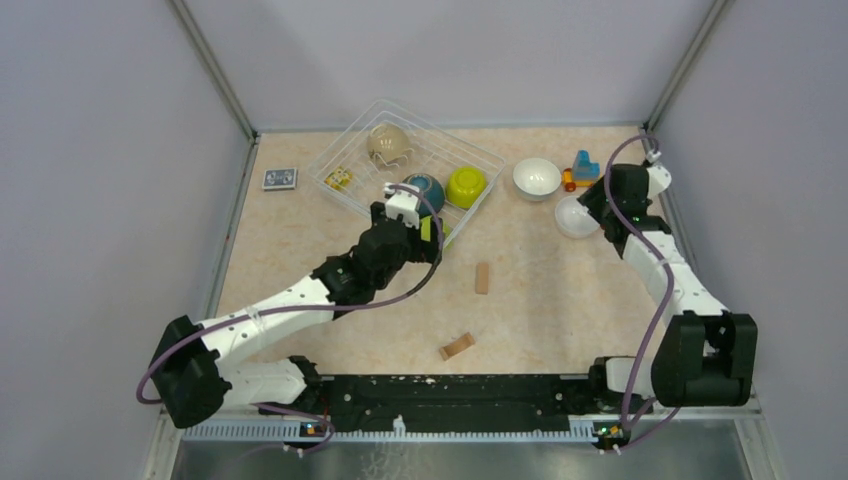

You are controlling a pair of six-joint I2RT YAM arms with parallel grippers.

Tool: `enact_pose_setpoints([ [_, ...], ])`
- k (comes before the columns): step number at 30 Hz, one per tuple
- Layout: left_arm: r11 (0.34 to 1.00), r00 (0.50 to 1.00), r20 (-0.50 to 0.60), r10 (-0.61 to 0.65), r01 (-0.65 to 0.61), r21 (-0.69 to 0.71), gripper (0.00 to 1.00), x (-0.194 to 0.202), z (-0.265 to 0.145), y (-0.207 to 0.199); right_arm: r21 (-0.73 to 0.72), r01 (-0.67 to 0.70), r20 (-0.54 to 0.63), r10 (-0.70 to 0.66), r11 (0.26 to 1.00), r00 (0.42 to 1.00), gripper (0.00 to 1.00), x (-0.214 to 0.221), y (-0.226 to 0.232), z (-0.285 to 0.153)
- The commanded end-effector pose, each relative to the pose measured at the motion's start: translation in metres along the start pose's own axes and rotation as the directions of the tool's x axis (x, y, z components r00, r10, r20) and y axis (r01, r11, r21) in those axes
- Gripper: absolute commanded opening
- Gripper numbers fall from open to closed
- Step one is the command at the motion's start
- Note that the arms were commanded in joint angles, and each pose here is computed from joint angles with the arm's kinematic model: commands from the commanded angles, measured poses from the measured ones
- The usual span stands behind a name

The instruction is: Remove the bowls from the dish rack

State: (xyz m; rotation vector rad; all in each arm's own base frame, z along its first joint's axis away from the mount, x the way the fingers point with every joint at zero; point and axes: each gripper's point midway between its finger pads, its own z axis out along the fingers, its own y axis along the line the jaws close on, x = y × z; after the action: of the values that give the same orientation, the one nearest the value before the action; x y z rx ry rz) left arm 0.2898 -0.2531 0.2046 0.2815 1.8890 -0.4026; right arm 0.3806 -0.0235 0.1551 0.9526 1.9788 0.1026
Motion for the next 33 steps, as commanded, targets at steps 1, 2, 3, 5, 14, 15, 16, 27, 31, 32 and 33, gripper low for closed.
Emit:
enact_pose_setpoints([
  [1,0.999,0.997,0.069,-0.026,0.029,-0.038,0.99,-0.038,0.002,0.003,-0.303,0.217,0.119,-0.189,0.928,0.975,0.61,-0.001,0.067,-0.039],
  [2,0.998,0.997,0.069,-0.036,0.039,-0.04,0.99,-0.041,0.004,0.005,-0.346,0.246,0.139,-0.209,0.905,0.968,0.62,0.004,0.076,-0.047],
  [3,0.998,0.996,0.071,-0.052,0.055,-0.04,0.99,-0.045,0.007,0.008,-0.405,0.265,0.15,-0.223,0.875,0.963,0.63,0.011,0.086,-0.055],
  [5,0.996,0.997,0.038,-0.074,0.076,-0.047,0.99,-0.042,0.011,0.018,-0.5,0.293,0.164,-0.243,0.815,0.956,0.64,0.023,0.099,-0.069],
  [14,0.956,0.979,-0.008,-0.203,0.196,-0.219,0.99,-0.047,0.034,0.069,-0.651,0.354,0.153,-0.341,0.671,0.928,0.78,0.086,0.103,-0.093],
  [15,0.954,0.979,0.0,-0.204,0.199,-0.223,0.99,-0.049,0.036,0.071,-0.666,0.348,0.154,-0.335,0.66,0.93,0.79,0.09,0.102,-0.096],
  [16,0.954,0.979,0.008,-0.204,0.2,-0.225,0.99,-0.051,0.038,0.073,-0.673,0.34,0.153,-0.327,0.657,0.933,0.8,0.092,0.1,-0.097],
  [27,0.942,0.988,0.065,-0.137,0.151,-0.301,0.99,-0.08,0.059,0.088,-0.713,0.296,0.128,-0.296,0.636,0.946,0.82,0.121,0.087,-0.091],
  [31,0.937,0.989,0.083,-0.124,0.144,-0.319,0.99,-0.091,0.066,0.093,-0.678,0.277,0.118,-0.272,0.681,0.955,0.82,0.118,0.085,-0.085],
  [32,0.936,0.989,0.085,-0.119,0.14,-0.323,0.99,-0.093,0.069,0.095,-0.666,0.268,0.113,-0.261,0.696,0.959,0.82,0.117,0.083,-0.083],
  [33,0.934,0.99,0.086,-0.113,0.135,-0.332,0.99,-0.095,0.072,0.098,-0.657,0.245,0.103,-0.238,0.713,0.966,0.82,0.116,0.081,-0.082],
])
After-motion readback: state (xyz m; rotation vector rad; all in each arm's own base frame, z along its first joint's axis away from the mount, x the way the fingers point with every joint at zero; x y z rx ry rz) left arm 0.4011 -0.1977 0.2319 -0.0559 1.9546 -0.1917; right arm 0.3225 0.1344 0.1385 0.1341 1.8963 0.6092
